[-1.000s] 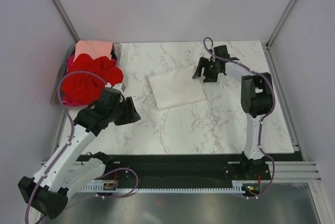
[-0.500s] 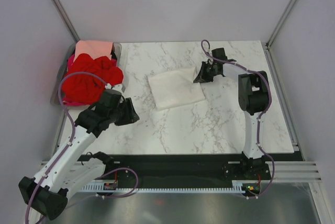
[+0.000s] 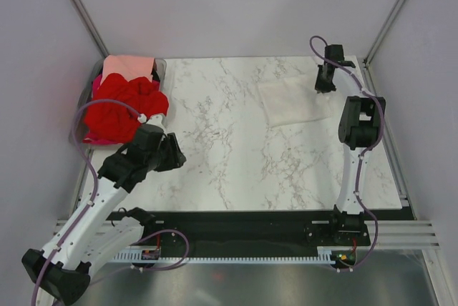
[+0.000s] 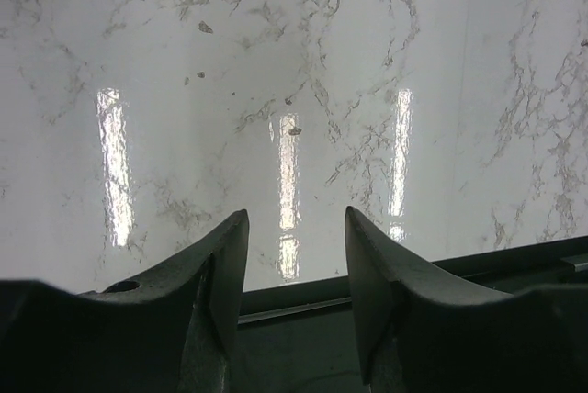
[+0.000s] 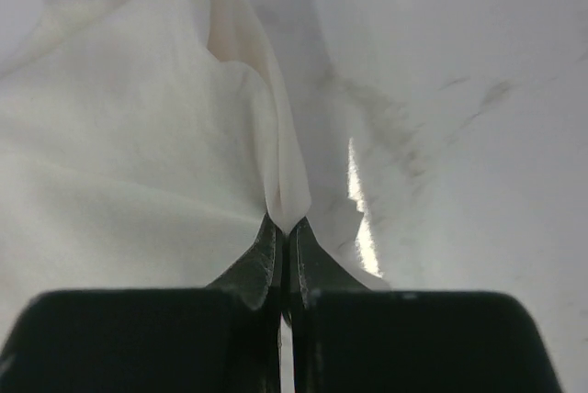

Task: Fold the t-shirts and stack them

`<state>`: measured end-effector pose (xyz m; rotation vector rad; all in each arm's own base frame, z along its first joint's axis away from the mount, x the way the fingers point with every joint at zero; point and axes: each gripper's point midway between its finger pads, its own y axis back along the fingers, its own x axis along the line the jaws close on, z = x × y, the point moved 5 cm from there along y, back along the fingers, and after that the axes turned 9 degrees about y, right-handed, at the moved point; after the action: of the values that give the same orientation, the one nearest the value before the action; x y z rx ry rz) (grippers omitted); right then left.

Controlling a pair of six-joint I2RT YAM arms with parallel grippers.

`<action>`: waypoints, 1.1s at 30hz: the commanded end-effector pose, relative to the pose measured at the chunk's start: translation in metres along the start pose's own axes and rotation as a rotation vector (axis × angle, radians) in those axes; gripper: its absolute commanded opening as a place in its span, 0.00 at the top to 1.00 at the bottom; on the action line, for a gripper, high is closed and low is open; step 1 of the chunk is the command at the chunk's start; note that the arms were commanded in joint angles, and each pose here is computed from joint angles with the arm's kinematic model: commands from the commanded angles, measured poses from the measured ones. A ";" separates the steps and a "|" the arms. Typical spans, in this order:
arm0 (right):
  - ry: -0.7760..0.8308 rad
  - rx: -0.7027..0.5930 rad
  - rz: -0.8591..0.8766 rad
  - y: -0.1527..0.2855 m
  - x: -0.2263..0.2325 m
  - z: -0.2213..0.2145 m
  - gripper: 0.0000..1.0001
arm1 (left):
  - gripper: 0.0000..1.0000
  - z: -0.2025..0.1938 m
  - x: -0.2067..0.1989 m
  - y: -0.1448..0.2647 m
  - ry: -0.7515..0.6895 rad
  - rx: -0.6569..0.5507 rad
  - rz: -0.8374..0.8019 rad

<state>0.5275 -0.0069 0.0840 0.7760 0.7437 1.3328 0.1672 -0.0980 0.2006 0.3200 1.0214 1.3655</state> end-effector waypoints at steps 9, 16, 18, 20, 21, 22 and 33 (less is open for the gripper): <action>-0.081 -0.313 -0.416 -0.022 -0.113 0.097 1.00 | 0.47 0.006 0.000 -0.001 -0.014 -0.029 0.021; -0.236 -0.493 -0.572 -0.035 -0.142 0.121 1.00 | 0.48 0.004 0.000 -0.005 -0.018 -0.010 0.036; -0.291 -0.521 -0.615 -0.038 -0.153 0.122 1.00 | 0.48 0.003 -0.001 -0.005 -0.023 -0.012 0.034; -0.352 -0.554 -0.626 -0.046 -0.165 0.123 1.00 | 0.48 0.002 -0.002 -0.005 -0.030 -0.008 0.031; -0.378 -0.563 -0.655 -0.046 -0.172 0.123 1.00 | 0.48 0.001 -0.003 -0.004 -0.033 -0.007 0.030; -0.401 -0.569 -0.676 -0.046 -0.180 0.121 0.99 | 0.48 0.001 -0.003 -0.005 -0.035 -0.008 0.033; -0.412 -0.692 -0.571 -0.014 -0.176 0.152 0.02 | 0.48 -0.001 -0.004 -0.004 -0.039 -0.006 0.032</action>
<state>0.6317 -0.2064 0.0951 0.2929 0.2770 0.7035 0.1677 -0.1032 0.1935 0.3785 0.9987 1.3726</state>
